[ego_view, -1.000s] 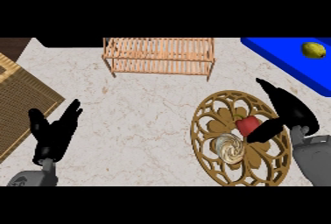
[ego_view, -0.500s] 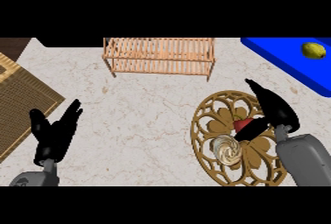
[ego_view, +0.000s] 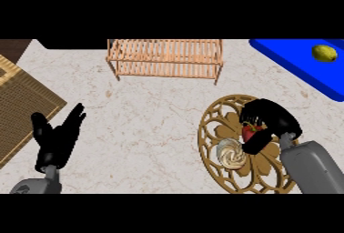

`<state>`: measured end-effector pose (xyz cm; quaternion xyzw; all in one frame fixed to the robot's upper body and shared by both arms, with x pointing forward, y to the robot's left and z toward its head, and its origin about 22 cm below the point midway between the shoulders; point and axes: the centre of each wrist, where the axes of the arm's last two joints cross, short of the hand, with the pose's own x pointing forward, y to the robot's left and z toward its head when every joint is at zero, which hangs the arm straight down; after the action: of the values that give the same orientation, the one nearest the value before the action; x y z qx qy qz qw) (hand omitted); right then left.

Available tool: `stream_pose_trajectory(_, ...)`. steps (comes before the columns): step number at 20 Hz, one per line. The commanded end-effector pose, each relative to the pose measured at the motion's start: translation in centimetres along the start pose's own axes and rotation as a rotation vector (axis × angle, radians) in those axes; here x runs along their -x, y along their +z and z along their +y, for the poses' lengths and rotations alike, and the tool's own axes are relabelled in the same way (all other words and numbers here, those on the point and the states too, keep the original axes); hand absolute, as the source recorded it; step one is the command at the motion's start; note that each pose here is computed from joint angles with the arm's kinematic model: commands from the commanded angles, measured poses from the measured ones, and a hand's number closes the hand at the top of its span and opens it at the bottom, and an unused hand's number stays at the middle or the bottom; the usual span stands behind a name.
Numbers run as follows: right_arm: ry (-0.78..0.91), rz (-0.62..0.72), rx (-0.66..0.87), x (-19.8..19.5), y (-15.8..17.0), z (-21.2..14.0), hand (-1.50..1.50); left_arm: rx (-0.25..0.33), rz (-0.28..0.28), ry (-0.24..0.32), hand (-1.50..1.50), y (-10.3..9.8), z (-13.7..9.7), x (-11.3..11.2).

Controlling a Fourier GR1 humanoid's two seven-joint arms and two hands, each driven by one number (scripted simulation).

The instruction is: Pick the bell pepper from the placemat and place it in the tiered shelf

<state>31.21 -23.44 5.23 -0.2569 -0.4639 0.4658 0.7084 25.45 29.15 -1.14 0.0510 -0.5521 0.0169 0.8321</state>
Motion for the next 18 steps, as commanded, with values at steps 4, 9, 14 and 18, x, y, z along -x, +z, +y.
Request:
stream_pose_trajectory(4,-0.045,-0.142,0.039,-6.3,1.1,2.4,1.5,-0.008,0.05,0.008,0.0,-0.9,-1.4,2.3)
stream_pose_trajectory(9,-0.005,-0.133,0.007,-17.9,1.7,8.2,1.5,0.09,0.021,-0.03,0.0,-1.0,-2.2,0.3)
stream_pose_trajectory(14,-0.087,-0.212,0.194,-23.8,4.2,7.1,1.5,0.099,0.03,-0.021,0.0,-1.0,-2.1,-0.2)
stream_pose_trajectory(18,-0.133,-0.274,0.382,-28.3,7.2,4.3,1.5,0.07,0.048,-0.028,0.0,-0.9,-1.7,0.9)
